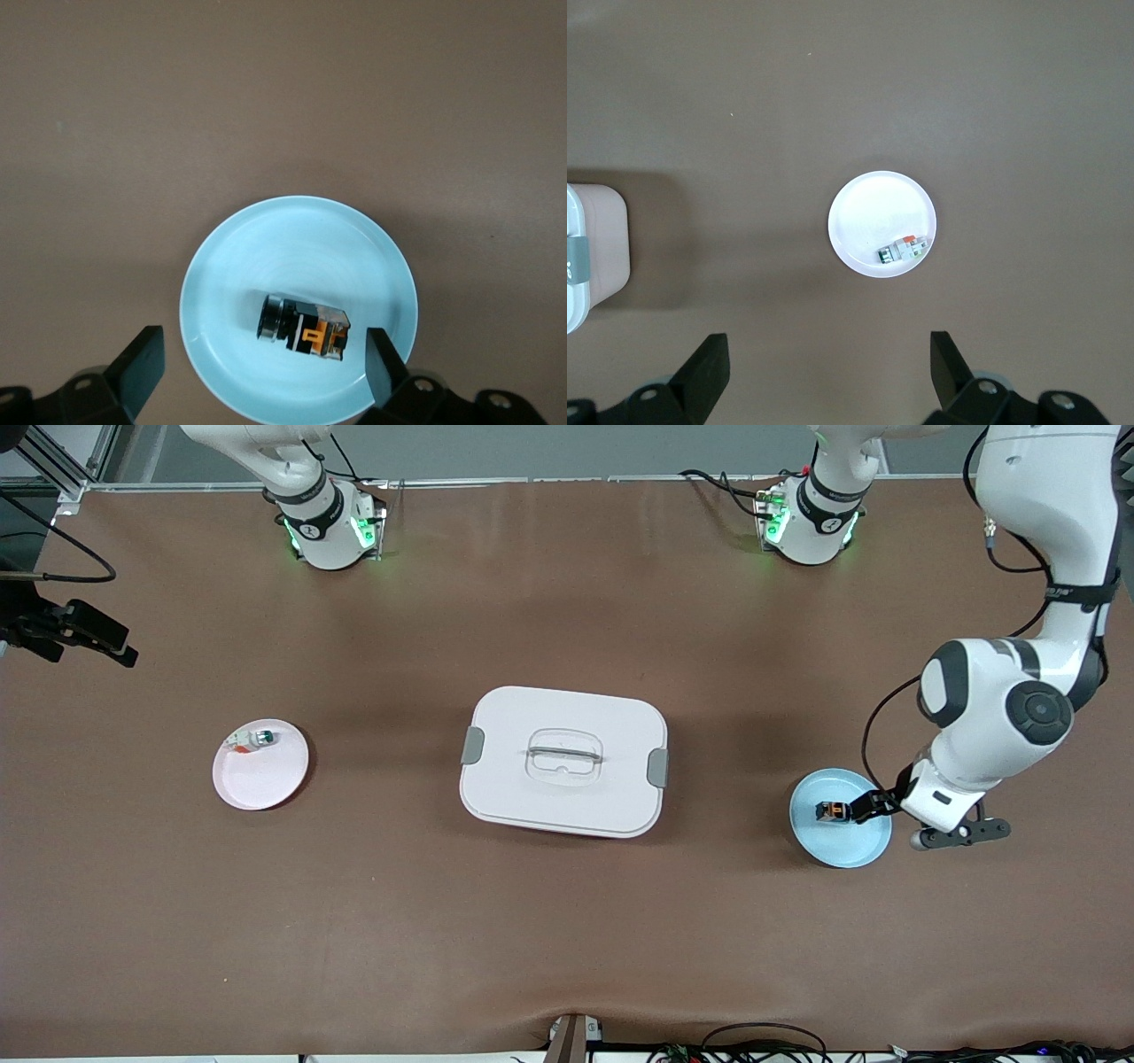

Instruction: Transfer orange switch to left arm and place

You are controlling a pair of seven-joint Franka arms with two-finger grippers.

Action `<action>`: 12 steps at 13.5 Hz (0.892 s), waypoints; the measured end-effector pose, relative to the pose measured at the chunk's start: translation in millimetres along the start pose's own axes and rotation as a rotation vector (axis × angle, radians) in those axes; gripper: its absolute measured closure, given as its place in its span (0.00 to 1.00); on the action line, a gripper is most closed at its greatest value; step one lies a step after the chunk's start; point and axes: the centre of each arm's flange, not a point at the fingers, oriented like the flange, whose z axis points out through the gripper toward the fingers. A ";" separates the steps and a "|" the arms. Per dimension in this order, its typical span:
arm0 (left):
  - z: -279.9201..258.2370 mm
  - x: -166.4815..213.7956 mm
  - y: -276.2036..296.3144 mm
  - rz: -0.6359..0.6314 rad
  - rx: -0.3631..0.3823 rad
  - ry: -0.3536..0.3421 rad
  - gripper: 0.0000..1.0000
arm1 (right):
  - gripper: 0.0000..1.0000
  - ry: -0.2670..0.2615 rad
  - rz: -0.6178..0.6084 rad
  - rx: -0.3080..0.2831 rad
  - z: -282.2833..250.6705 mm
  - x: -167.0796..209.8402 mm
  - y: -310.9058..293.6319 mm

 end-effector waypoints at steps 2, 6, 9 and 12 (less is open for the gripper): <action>-37.5 0.0 -3.0 0.021 0.001 0.012 0.00 | 0.00 0.000 -0.001 0.000 0.1 -0.2 -0.1; -118.8 -9.8 -14.4 0.050 0.005 0.031 0.00 | 0.00 0.010 -0.008 0.001 -5.1 -3.2 -0.5; -168.7 -23.8 -16.8 0.049 0.008 0.033 0.00 | 0.00 0.014 -0.021 0.001 -7.0 -4.8 -0.8; -212.9 -33.6 -17.2 0.049 0.010 0.027 0.00 | 0.00 0.013 -0.021 0.001 -6.2 -4.7 -0.8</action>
